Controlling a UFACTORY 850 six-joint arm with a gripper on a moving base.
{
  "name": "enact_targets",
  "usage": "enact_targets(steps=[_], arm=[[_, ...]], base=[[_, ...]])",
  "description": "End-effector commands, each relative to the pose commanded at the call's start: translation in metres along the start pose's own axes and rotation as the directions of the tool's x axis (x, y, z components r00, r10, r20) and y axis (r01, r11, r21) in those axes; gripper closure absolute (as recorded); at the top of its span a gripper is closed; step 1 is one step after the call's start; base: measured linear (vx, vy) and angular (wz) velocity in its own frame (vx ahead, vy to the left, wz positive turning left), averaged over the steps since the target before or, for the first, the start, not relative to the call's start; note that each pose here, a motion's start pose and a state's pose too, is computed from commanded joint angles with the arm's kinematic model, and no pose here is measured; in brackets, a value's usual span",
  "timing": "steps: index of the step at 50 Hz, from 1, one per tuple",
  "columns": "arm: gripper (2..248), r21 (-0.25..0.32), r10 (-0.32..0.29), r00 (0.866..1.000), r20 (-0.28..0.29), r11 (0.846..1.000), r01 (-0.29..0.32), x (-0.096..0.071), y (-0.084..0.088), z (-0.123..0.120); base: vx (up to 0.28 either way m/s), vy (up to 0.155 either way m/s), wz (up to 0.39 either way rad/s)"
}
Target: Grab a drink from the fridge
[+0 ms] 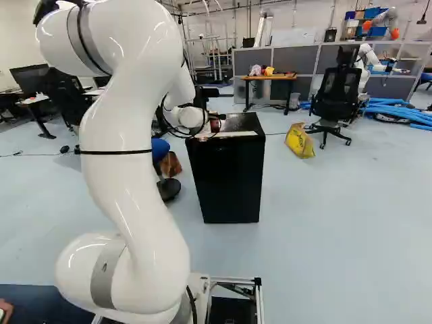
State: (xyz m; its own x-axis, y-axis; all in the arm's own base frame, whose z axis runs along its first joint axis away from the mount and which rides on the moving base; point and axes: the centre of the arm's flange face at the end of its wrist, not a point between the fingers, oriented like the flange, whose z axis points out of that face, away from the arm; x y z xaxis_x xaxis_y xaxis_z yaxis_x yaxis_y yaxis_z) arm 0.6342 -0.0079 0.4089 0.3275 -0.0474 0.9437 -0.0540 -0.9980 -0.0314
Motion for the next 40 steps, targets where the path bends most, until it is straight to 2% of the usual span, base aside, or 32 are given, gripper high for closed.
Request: enact_targets(steps=[40], arm=[[3,-0.003,-0.003,0.997,-0.08,1.0,0.002,-0.029,0.001,0.028]], base=[[0.0,0.0,0.0]])
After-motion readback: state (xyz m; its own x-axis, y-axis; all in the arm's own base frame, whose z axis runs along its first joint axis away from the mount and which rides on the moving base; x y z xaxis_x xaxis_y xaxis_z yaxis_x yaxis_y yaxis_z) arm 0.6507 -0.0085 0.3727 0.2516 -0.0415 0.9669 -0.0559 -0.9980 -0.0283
